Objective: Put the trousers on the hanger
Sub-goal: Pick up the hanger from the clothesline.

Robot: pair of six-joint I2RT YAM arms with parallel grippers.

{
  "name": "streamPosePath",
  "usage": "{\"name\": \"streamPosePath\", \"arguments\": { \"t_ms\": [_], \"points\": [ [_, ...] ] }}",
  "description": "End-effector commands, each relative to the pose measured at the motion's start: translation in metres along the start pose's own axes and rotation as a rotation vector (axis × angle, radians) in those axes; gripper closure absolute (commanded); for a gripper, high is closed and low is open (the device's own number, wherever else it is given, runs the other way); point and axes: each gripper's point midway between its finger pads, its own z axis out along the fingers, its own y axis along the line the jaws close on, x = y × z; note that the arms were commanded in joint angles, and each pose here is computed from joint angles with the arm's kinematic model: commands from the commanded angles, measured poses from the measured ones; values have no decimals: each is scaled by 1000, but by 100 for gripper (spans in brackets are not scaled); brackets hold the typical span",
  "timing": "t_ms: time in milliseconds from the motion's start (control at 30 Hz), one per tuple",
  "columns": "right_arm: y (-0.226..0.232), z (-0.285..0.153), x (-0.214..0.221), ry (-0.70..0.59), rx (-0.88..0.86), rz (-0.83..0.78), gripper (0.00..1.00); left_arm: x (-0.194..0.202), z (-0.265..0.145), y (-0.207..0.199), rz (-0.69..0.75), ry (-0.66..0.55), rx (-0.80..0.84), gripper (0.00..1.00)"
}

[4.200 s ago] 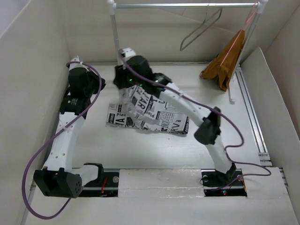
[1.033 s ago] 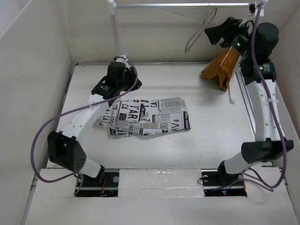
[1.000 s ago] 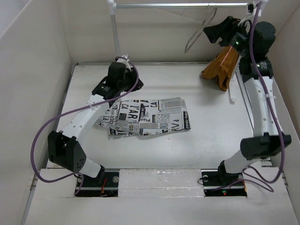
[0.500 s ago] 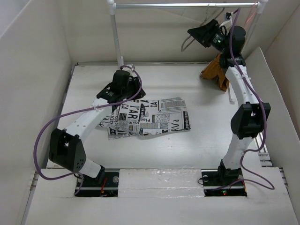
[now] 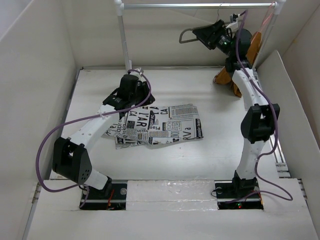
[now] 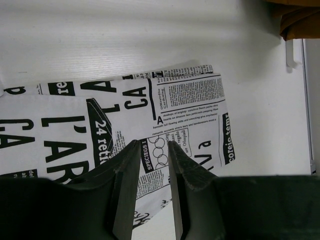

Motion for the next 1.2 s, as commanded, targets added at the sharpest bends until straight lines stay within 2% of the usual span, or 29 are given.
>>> {"name": "streamPosePath", "arguments": {
  "t_ms": [0,133,300,367,400,433,500,567,600,667,767,900,1033,1167],
  "points": [
    [26,9,-20,-80,-41,-31,25,-15,-4,-12,2,-47,38,75],
    [23,16,-28,-130,-66,-20,23,-11,-3,-11,-5,-39,39,75],
    [22,22,-21,-107,-85,-14,23,-8,-3,-8,-6,-36,30,76],
    [17,23,-20,-107,-60,-7,28,-8,-2,-8,-7,-35,31,76],
    [15,23,-19,-109,-62,0,42,-9,-2,-8,-7,-35,31,77],
    [13,23,-17,-106,-57,10,42,-9,-2,-8,-7,-35,31,77],
    [19,23,-13,-103,-66,13,62,-13,-4,-11,-5,-44,35,77],
    [18,20,-10,-85,-43,-8,64,-19,-7,-14,-4,-55,38,77],
    [28,16,-13,-85,-47,-26,70,-22,-7,-17,-2,-56,44,77],
    [31,12,-10,-61,-39,-55,72,-31,-11,-26,0,-68,68,77],
    [44,2,-15,-43,-42,-104,81,-40,-14,-35,2,-80,92,77],
    [56,-11,-11,-7,-65,-120,83,-56,-18,-49,5,-94,125,76],
    [59,-28,6,71,-85,-153,86,-87,-39,-86,8,-126,235,64],
    [59,-42,23,127,-90,-170,88,-125,-68,-127,13,-203,370,57]
  ]
}}
